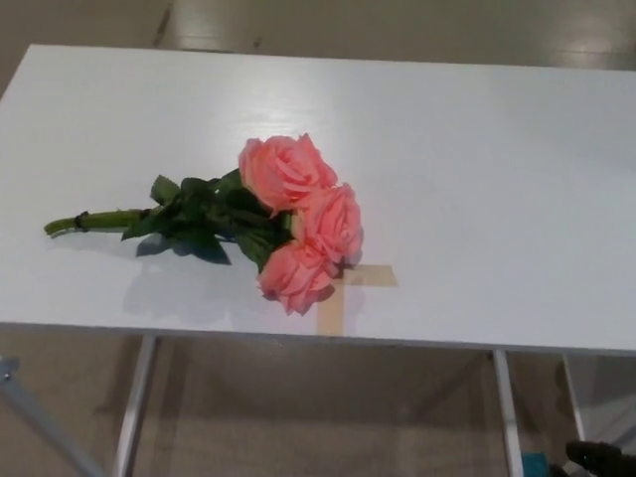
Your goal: Use the left hand to pick up the rose and passes it to a human.
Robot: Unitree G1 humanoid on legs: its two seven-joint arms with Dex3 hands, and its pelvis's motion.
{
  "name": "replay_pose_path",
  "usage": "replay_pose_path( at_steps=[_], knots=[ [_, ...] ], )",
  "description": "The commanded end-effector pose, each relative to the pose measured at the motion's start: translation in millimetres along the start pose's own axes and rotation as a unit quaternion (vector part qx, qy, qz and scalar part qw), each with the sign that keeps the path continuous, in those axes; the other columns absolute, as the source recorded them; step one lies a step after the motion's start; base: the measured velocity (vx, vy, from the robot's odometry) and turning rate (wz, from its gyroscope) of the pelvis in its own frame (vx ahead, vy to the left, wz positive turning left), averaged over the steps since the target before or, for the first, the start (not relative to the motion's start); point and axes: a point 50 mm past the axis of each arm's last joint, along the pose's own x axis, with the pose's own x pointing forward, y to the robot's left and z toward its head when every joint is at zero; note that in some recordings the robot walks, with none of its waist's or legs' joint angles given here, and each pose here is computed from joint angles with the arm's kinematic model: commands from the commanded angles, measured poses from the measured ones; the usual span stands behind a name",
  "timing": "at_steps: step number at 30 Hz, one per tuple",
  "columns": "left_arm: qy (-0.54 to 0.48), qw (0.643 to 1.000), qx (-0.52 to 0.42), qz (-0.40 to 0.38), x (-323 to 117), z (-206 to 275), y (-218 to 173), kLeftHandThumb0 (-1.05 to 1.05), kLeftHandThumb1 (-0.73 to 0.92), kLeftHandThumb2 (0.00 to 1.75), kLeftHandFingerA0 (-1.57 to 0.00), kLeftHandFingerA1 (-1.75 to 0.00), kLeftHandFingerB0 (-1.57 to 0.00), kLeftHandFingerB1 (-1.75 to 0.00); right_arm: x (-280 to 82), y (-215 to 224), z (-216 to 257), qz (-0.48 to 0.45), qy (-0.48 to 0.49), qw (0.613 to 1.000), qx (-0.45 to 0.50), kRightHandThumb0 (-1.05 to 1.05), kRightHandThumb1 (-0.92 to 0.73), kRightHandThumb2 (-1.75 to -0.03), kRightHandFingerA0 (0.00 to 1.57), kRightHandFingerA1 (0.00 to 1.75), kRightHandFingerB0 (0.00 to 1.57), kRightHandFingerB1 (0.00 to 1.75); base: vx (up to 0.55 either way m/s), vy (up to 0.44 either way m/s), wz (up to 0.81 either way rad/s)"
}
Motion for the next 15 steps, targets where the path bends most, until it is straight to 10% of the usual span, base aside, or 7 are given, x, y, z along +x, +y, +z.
replay_pose_path(
  at_steps=[1,6,7,15],
  knots=[
    [-0.041,0.999,-0.022,-0.003,-0.4,7.0,3.7,-0.5,0.48,0.55,-0.49,-0.37,-0.38,-0.34,-0.8,-5.8,-4.0,0.0,-0.004,1.0,0.014,-0.55,-0.64,-0.98,0.52,0.59,0.41,0.52,0.03,-0.002,-0.13],
    [-0.068,0.997,-0.042,-0.01,-1.8,9.5,5.3,-0.5,0.47,0.55,-0.52,-0.38,-0.32,-0.32,-1.1,-5.4,-5.2,0.001,-0.004,1.0,0.013,-0.55,-0.64,-0.98,0.52,0.59,0.41,0.52,0.01,-0.005,0.01],
    [-0.077,0.996,-0.043,-0.015,-2.1,11.6,5.8,-0.5,0.46,0.55,-0.49,-0.38,-0.3,-0.32,-0.9,-5.7,-4.6,0.001,-0.004,1.0,0.01,-0.53,-0.79,-0.65,0.6,0.45,0.48,0.35,0.02,-0.011,0.1],
    [-0.132,0.99,-0.042,-0.036,-7.2,21.4,17.0,-0.58,0.39,0.68,-0.29,-0.41,-0.18,-0.36,-0.9,-3.7,-4.9,0.004,-0.004,1.0,0.014,-0.53,-0.79,-0.65,0.6,0.45,0.47,0.35,0.0,-0.001,0.01]
  ],
)
